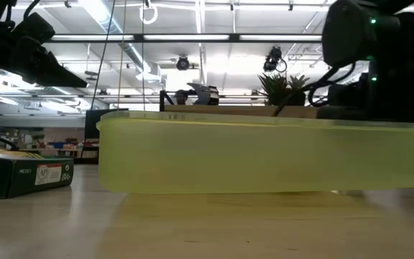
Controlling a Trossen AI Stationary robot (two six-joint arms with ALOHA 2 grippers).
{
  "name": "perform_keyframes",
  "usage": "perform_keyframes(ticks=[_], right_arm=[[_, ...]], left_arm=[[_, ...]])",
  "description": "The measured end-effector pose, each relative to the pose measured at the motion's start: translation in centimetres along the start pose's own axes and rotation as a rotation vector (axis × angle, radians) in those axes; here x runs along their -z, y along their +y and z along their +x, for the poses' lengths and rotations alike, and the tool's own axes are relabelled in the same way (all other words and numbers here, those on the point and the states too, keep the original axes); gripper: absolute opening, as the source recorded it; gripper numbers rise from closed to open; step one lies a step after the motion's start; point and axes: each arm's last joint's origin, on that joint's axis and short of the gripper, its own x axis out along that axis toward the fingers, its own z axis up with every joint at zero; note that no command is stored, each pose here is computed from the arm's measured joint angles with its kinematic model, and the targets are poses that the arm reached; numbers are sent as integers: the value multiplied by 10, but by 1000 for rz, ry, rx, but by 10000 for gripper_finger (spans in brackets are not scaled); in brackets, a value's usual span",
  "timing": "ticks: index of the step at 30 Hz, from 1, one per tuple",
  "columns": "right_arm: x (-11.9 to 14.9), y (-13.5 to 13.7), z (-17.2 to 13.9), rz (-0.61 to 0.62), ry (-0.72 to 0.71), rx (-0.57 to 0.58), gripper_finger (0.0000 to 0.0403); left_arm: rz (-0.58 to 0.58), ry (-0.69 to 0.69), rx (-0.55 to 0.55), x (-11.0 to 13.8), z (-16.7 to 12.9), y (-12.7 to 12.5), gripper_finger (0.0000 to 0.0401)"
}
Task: Pack school essentials
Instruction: Put the white sticky note into the yellow supply box
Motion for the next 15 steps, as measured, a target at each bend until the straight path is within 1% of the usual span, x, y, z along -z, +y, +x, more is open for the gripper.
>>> perform_keyframes(ticks=[4,7,8,11,13,15], right_arm=[[-3,9,-13,-46,-49,64,400],[-6,12,-26,-57,-74,60,400],[-7,14,-31,-43,-75,37,400],[-7,18,-39,58,-84,-18,400],[-6,19,-38,109,-105,-22,400],[-5,19,-33,132,-113,-3,400]], left_arm=[[0,0,0,0,0,0,33],[0,0,0,0,0,0,38],[0,0,0,0,0,0,39],[0,0,0,0,0,0,39],[0,0,0,0,0,0,36],[0,0,0,0,0,0,33]])
